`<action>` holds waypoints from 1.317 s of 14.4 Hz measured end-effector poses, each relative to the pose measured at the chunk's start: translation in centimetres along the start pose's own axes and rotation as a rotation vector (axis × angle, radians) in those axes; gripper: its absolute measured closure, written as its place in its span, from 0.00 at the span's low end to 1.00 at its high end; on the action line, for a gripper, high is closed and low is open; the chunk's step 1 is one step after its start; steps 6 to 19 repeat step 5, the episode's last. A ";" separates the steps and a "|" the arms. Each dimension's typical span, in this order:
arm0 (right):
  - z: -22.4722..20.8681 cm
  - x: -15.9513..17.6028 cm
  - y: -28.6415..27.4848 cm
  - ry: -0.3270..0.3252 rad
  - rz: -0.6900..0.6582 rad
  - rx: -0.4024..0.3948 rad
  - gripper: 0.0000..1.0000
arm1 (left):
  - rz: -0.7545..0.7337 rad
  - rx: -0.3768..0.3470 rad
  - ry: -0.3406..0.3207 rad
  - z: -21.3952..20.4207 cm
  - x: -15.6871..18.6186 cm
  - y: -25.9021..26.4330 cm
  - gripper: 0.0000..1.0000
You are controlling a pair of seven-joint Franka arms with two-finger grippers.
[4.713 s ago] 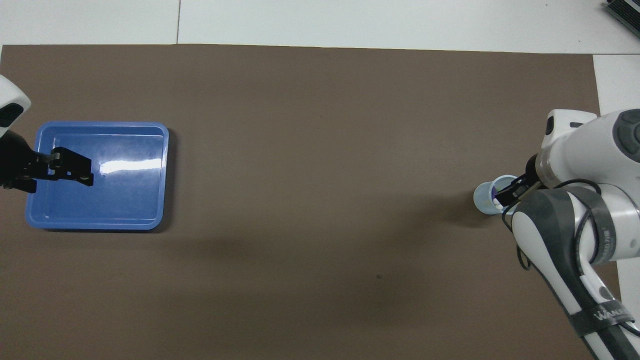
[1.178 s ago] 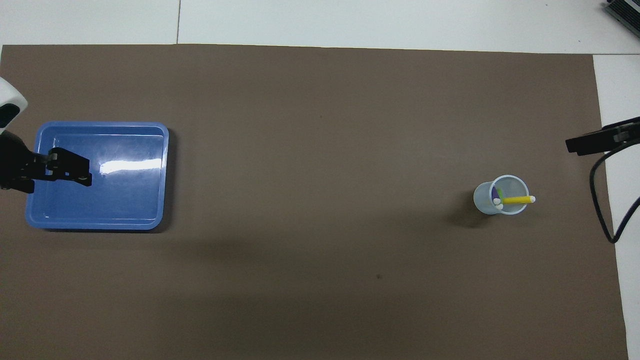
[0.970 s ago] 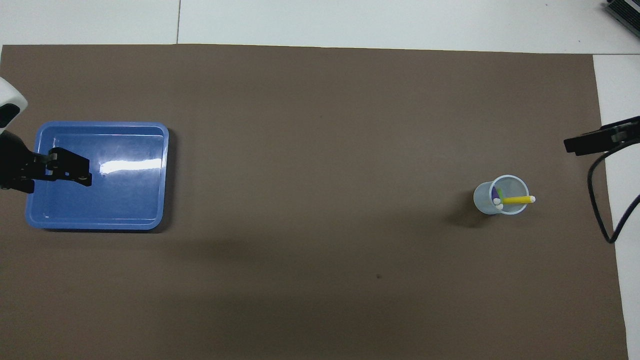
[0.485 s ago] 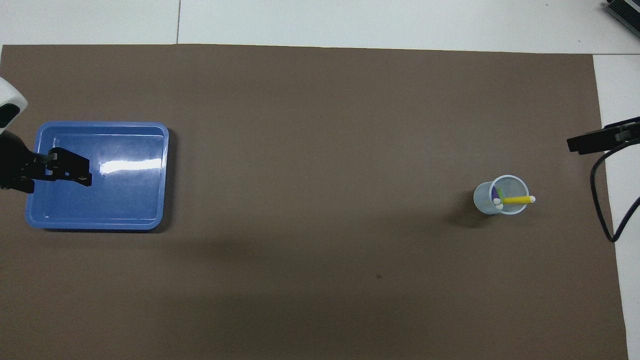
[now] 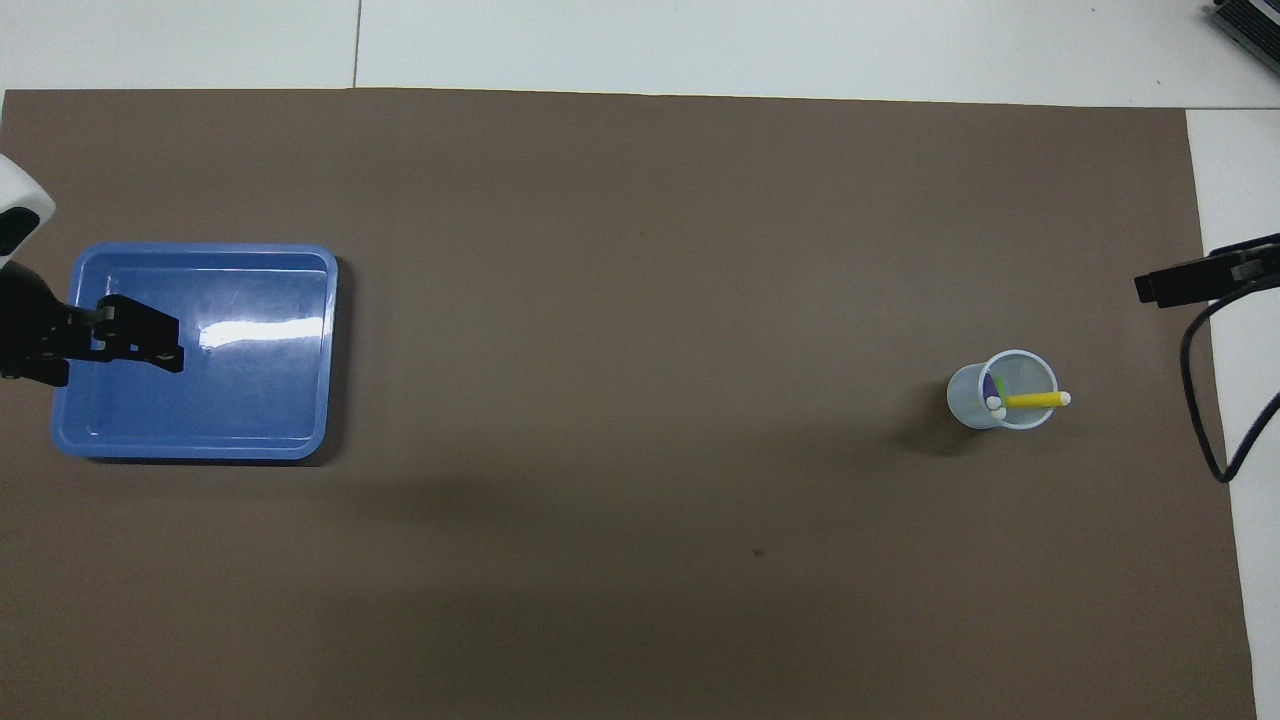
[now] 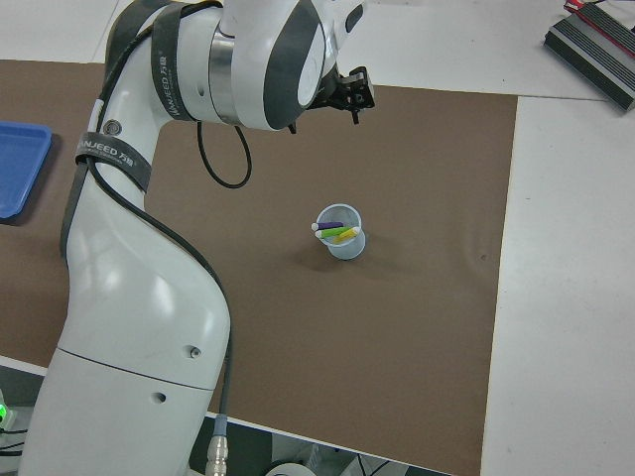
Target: Transfer and insert pens with both arms
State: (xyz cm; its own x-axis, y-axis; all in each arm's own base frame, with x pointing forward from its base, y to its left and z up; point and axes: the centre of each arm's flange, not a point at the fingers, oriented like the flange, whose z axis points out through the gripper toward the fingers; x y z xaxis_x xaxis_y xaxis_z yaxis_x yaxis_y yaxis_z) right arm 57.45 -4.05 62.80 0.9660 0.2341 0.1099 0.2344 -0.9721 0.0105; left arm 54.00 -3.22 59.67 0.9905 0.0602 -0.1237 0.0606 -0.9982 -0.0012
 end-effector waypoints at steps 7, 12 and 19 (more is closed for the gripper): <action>-0.1 0.0 0.0 0.001 0.009 0.000 0.00 | 0.000 0.000 0.000 0.0 0.0 0.0 0.00; -0.1 0.0 0.0 0.001 0.009 0.000 0.00 | 0.000 0.000 0.000 0.0 0.0 0.0 0.00; -0.1 0.0 0.0 0.001 0.009 0.000 0.00 | 0.000 0.000 0.000 0.0 0.0 0.0 0.00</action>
